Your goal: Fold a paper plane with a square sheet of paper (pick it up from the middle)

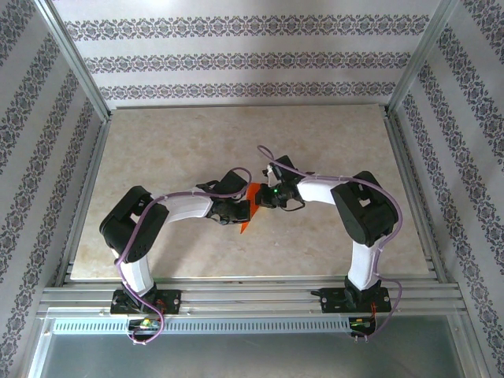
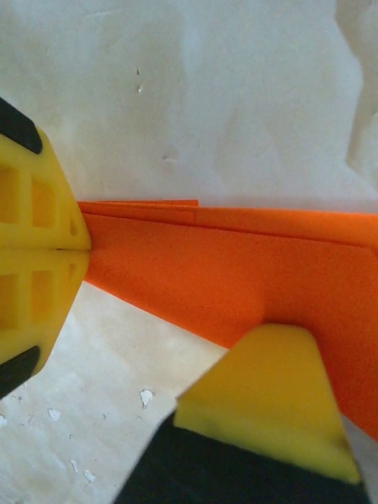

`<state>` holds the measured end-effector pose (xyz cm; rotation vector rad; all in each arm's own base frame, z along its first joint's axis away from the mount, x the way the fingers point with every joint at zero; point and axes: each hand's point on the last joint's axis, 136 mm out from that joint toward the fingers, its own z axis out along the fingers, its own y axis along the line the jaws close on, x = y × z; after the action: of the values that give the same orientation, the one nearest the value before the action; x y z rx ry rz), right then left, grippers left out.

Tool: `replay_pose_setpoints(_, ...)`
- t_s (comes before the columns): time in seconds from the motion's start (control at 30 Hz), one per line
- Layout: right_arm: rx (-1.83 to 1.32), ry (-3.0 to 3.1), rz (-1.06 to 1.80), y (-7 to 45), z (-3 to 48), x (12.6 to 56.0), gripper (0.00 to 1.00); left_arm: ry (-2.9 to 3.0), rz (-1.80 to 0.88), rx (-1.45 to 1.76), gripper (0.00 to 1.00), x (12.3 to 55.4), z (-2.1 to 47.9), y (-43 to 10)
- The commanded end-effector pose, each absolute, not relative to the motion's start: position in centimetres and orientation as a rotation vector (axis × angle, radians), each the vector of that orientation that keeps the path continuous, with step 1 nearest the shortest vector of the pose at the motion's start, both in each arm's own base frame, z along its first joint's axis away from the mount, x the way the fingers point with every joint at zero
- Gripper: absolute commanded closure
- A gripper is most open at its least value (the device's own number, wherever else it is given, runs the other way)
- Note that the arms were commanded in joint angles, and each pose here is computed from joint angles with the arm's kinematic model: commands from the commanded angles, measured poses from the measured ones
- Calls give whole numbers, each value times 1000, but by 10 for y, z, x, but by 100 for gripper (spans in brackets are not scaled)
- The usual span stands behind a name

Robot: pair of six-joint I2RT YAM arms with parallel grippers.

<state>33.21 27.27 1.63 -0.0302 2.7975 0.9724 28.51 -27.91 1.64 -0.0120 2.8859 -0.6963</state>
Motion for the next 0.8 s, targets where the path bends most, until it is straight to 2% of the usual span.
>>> replay_pose_setpoints(0.0, 5, 2786, 894, 252, 3, 354, 93, 3164, -272, 30, 100, 229, -41, -220)
replay_pose_setpoints(0.23, 117, 2752, 848, 217, -2, 391, 93, 3220, -216, 37, 100, 210, -57, -211)
replay_pose_setpoints(0.5, 221, 2708, 792, 180, 5, 430, 92, 3217, -206, 51, 100, 212, -56, -212)
replay_pose_setpoints(0.63, 224, 2669, 773, 171, 23, 437, 92, 3204, -211, 57, 100, 217, -53, -215)
replay_pose_setpoints(0.77, 195, 2588, 795, 169, 64, 426, 92, 3190, -227, 57, 100, 222, -48, -220)
